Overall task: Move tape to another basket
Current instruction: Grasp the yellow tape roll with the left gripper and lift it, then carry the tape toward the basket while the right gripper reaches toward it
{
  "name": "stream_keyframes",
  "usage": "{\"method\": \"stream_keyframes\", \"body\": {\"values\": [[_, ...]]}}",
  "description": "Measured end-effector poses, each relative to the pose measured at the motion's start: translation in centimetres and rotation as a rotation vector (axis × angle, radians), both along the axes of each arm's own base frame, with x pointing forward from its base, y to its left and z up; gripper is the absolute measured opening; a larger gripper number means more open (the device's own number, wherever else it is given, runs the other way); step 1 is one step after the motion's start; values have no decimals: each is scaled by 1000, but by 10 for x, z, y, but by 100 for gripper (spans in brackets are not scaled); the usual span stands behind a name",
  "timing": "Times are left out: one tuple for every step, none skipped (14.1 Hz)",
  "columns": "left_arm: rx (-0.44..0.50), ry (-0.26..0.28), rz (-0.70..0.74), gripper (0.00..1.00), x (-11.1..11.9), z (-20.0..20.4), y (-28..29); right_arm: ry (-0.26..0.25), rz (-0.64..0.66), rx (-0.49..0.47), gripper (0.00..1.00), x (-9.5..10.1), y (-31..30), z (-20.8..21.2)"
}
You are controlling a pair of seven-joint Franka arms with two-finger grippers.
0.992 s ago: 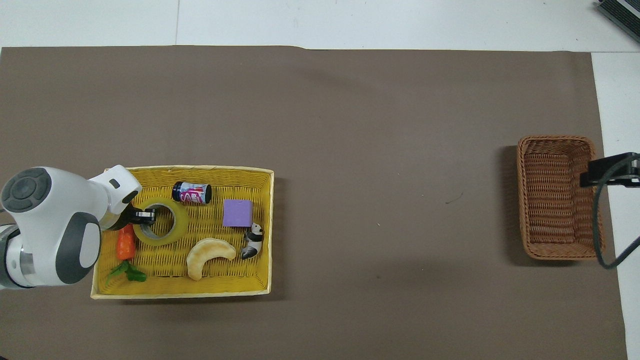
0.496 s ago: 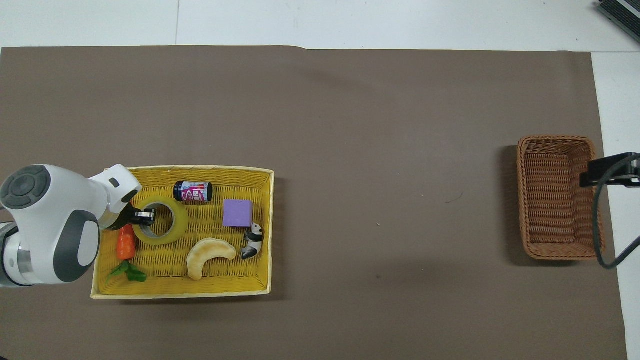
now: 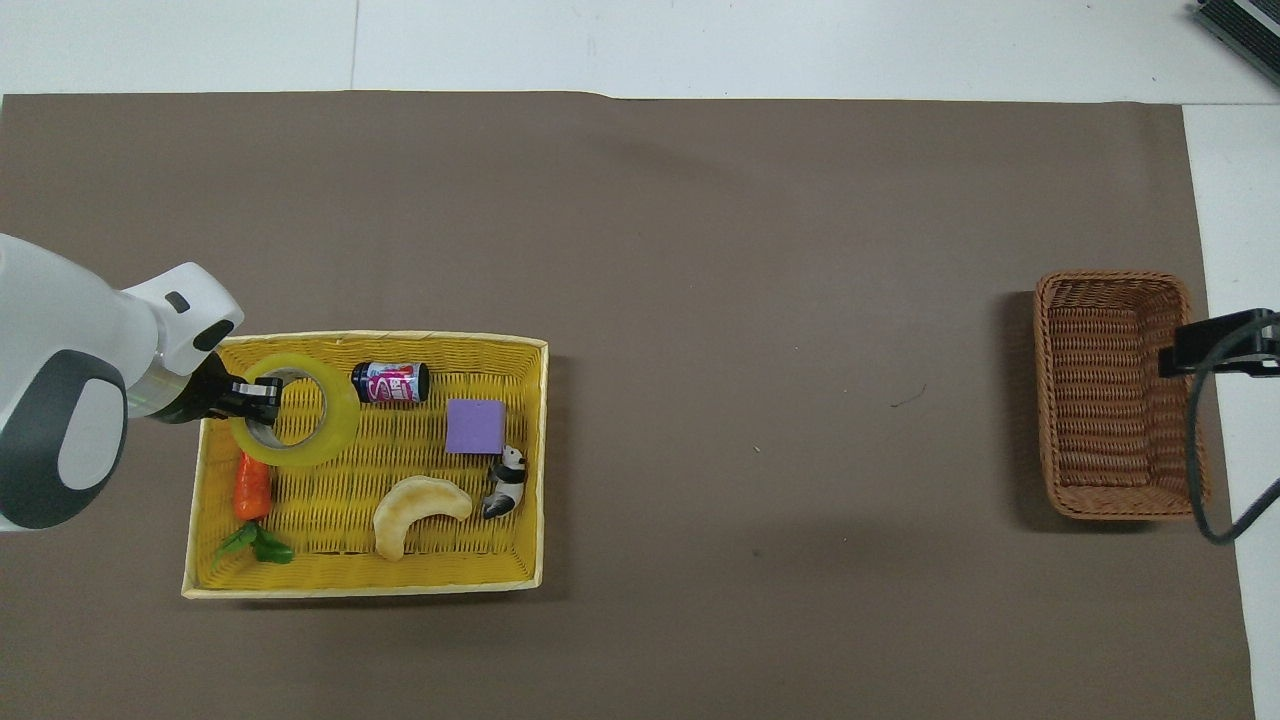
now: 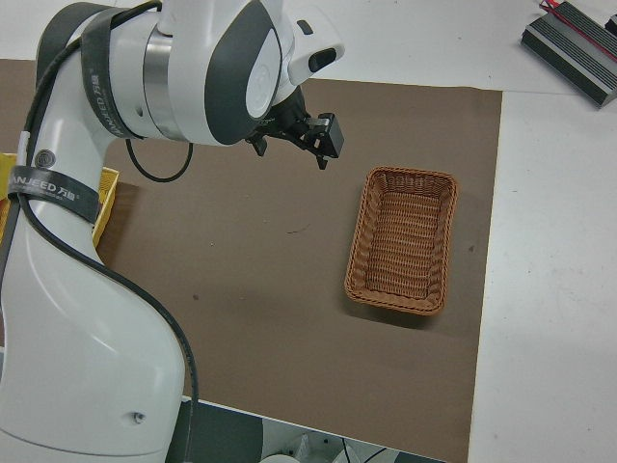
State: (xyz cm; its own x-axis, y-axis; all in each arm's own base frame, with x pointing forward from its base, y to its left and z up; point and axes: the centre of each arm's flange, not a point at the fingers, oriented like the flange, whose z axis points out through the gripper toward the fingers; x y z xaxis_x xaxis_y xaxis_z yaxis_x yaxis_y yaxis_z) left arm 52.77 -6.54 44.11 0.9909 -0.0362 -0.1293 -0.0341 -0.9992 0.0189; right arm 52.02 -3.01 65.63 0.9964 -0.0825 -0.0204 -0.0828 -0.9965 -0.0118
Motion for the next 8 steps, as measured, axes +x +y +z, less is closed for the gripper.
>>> {"method": "stream_keyframes", "body": {"values": [[3,-8,18,22,-1,9,-19,1,35,23,100,0,2,-1],[4,-15,37,22,-3,14,-43,1,58,56,100,0,6,-3],[0,-20,54,22,-7,18,-68,0,70,81,100,1,10,-4],[-10,-21,72,22,-13,21,-93,-4,81,98,100,2,13,-6],[-23,-21,92,22,-18,25,-115,-9,91,113,100,3,19,-9],[-36,-23,107,22,-24,28,-136,-12,99,140,100,5,26,-13],[-47,-34,120,22,-30,31,-156,-14,105,173,100,6,33,-17],[-63,-51,134,22,-36,34,-178,-17,107,213,100,7,40,-21]]}}
